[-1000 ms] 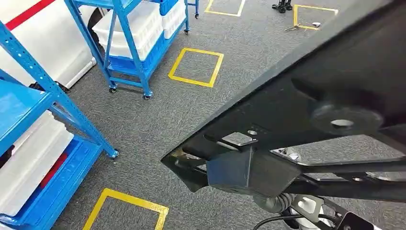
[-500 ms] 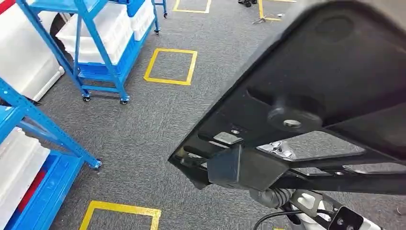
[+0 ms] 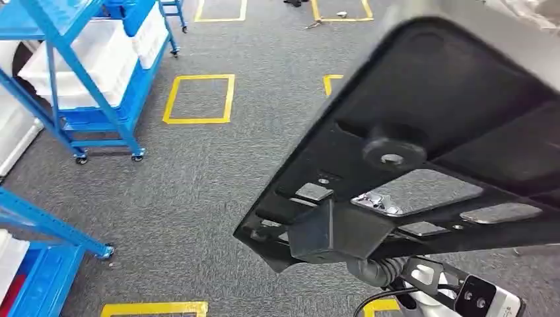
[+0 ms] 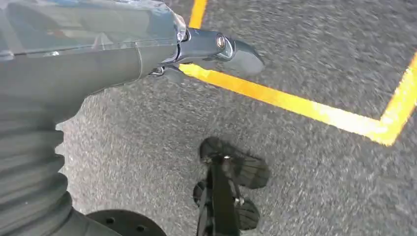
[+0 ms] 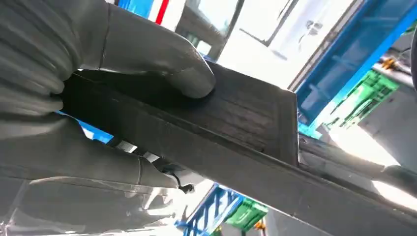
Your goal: Take the parts from the cabinet and place them on the table.
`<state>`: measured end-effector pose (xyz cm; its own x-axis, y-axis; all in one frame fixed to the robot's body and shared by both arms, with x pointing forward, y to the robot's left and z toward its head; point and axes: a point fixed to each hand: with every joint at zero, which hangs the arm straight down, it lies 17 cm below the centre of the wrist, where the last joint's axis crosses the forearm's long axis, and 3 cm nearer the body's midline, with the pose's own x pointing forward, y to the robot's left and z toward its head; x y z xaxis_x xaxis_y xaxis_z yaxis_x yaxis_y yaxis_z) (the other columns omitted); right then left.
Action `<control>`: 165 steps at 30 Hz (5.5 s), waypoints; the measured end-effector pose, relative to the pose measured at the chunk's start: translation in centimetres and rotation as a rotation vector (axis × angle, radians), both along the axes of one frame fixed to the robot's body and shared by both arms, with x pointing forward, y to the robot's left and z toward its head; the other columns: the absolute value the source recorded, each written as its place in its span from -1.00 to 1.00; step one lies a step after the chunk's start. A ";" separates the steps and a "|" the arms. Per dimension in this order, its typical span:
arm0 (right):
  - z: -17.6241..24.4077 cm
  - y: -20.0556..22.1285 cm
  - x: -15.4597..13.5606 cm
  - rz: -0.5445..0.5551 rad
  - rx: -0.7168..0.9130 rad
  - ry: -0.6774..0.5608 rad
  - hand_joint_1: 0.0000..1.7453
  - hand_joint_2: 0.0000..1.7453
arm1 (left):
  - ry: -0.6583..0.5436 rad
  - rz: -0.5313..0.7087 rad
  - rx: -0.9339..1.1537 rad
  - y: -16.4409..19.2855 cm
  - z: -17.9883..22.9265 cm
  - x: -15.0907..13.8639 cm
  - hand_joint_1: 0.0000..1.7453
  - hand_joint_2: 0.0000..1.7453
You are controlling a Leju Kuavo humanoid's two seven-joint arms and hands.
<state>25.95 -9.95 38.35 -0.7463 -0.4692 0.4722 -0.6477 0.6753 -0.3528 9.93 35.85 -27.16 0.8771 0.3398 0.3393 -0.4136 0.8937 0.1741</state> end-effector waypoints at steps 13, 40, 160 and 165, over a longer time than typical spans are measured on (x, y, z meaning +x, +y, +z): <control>-2.2 -2.9 1.0 -0.077 0.014 0.090 0.96 1.00 | -0.001 -0.030 -0.033 -2.4 -0.2 -0.5 -1.00 1.00; 1.9 -1.7 -1.7 -0.075 0.091 -0.029 0.96 1.00 | -0.032 -0.018 -0.052 -2.8 0.0 0.7 -1.00 1.00; 2.8 2.8 -1.3 -0.040 0.093 -0.058 0.96 1.00 | -0.081 -0.009 -0.111 -4.7 0.2 1.6 -1.00 1.00; 2.6 2.8 -1.4 -0.039 0.091 -0.052 0.96 1.00 | -0.080 -0.009 -0.109 -4.6 0.2 1.4 -1.00 1.00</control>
<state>24.50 -7.18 40.91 -0.7871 -0.4785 0.3892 -0.6029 0.7303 -0.3213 11.36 31.22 -26.98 0.8517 0.3712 0.3699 -0.4145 0.9091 0.0420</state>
